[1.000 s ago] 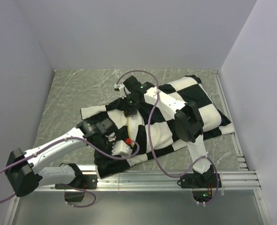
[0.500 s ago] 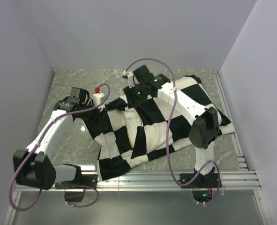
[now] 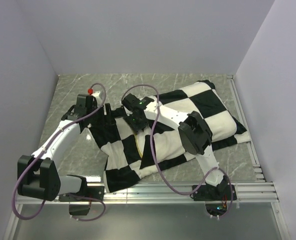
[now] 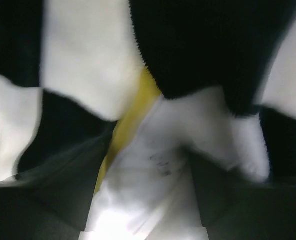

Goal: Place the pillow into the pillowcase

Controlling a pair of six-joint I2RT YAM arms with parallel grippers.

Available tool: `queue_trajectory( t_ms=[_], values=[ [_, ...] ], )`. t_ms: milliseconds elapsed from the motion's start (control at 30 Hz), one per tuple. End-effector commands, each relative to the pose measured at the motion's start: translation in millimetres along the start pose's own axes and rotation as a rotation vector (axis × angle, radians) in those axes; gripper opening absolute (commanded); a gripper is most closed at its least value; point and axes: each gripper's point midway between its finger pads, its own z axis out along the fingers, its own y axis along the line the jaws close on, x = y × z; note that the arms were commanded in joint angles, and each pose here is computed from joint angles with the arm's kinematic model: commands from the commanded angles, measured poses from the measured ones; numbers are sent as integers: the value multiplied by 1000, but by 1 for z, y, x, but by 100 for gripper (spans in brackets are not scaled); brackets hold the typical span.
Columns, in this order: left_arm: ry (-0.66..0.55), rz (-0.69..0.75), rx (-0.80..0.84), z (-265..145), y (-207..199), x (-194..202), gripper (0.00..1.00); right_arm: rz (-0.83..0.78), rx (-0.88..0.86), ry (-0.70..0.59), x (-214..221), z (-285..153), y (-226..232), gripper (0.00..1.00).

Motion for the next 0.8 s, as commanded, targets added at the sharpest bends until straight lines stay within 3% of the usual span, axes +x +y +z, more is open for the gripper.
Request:
queue_trajectory(
  t_ms=[0,33,133,267,300,500,767],
  values=[
    [-99,-59,-38,-6,4,-12,71,79,6,86,21,24,-12,25],
    [-86,-69,-39,-3,6,-5,70,87,-56,91,20,21,-5,0],
    [-44,-98,-27,6,5,10,68,100,-214,-14,-6,-19,6,0],
    [-58,-102,7,21,-14,11,68,123,-335,-323,-60,-111,6,0],
    [-53,-92,26,26,-25,14,68,125,-358,-350,-63,-123,6,0],
    [-67,-113,93,62,-56,0,71,161,-465,-365,-60,-146,14,0],
    [-108,-115,212,94,-85,-18,83,229,-632,-361,-54,-162,20,0]
  ],
)
